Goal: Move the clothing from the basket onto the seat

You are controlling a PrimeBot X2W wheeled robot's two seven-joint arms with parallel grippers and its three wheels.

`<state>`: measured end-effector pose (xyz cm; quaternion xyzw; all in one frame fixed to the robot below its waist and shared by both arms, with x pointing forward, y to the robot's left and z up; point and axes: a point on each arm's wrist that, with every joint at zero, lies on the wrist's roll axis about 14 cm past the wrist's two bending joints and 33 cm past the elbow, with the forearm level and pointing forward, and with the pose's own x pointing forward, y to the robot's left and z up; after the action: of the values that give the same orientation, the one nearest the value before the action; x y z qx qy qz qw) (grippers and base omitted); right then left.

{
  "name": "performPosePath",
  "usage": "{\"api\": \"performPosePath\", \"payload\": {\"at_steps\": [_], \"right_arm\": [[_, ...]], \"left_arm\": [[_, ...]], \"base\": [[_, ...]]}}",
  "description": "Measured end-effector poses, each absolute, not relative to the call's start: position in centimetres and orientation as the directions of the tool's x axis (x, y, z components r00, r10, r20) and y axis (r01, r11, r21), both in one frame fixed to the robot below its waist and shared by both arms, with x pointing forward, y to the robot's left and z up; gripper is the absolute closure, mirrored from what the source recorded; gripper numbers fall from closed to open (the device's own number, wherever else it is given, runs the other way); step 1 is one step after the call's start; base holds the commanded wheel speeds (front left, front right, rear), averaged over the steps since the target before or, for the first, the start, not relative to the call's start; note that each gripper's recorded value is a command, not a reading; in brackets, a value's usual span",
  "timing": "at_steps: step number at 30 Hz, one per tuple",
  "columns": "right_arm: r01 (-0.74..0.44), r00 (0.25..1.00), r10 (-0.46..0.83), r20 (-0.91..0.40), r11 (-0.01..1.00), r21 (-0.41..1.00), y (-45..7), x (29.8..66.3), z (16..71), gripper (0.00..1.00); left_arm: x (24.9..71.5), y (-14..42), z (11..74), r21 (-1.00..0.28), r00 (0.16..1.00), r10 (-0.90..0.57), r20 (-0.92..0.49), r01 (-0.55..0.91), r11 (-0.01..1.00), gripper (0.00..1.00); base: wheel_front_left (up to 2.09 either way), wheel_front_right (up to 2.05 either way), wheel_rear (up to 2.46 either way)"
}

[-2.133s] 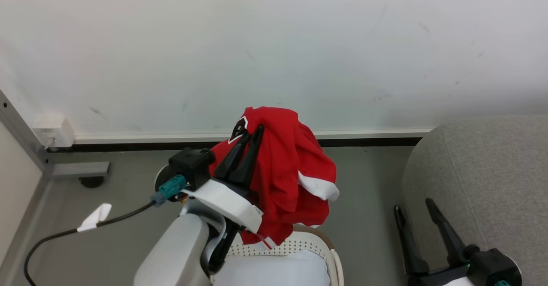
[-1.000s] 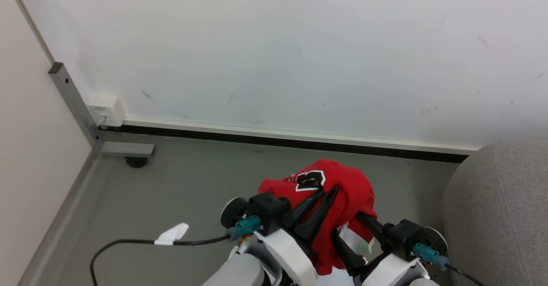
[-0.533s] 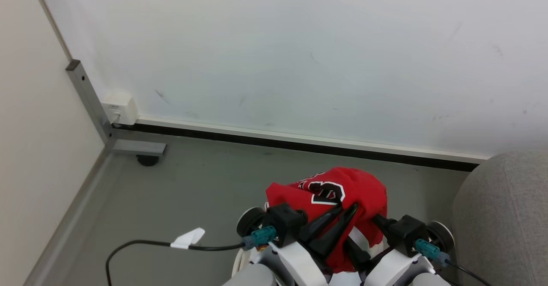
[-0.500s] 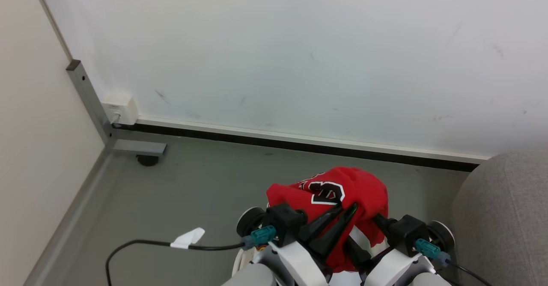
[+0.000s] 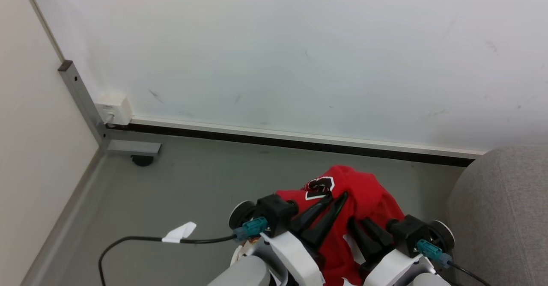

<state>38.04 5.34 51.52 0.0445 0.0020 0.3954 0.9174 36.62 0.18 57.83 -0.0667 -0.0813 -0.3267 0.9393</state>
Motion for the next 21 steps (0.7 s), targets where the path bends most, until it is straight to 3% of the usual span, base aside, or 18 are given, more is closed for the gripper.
{"api": "performPosePath", "payload": {"at_steps": [19, 20, 21], "right_arm": [[-0.709, 0.705, 0.706, 0.067, 0.698, 0.101, 4.6, 38.2, 52.4, 1.0], [-0.706, 0.708, 0.703, 0.071, 0.701, 0.101, 4.4, 38.3, 52.6, 1.0], [-0.702, 0.712, 0.698, 0.075, 0.705, 0.102, 4.2, 38.3, 52.7, 1.0]], "left_arm": [[37.6, 1.0, 58.2, -0.082, 0.791, -0.575, 0.207, 0.6, 0.796, 1.0], [37.6, 0.9, 58.2, -0.083, 0.79, -0.577, 0.208, 0.601, 0.795, 0.95], [37.6, 0.8, 58.2, -0.083, 0.789, -0.578, 0.209, 0.603, 0.793, 0.73]], "base": [[0.0, 0.0, 0.0], [0.0, 0.0, 0.0], [0.0, 0.0, 0.0]]}}
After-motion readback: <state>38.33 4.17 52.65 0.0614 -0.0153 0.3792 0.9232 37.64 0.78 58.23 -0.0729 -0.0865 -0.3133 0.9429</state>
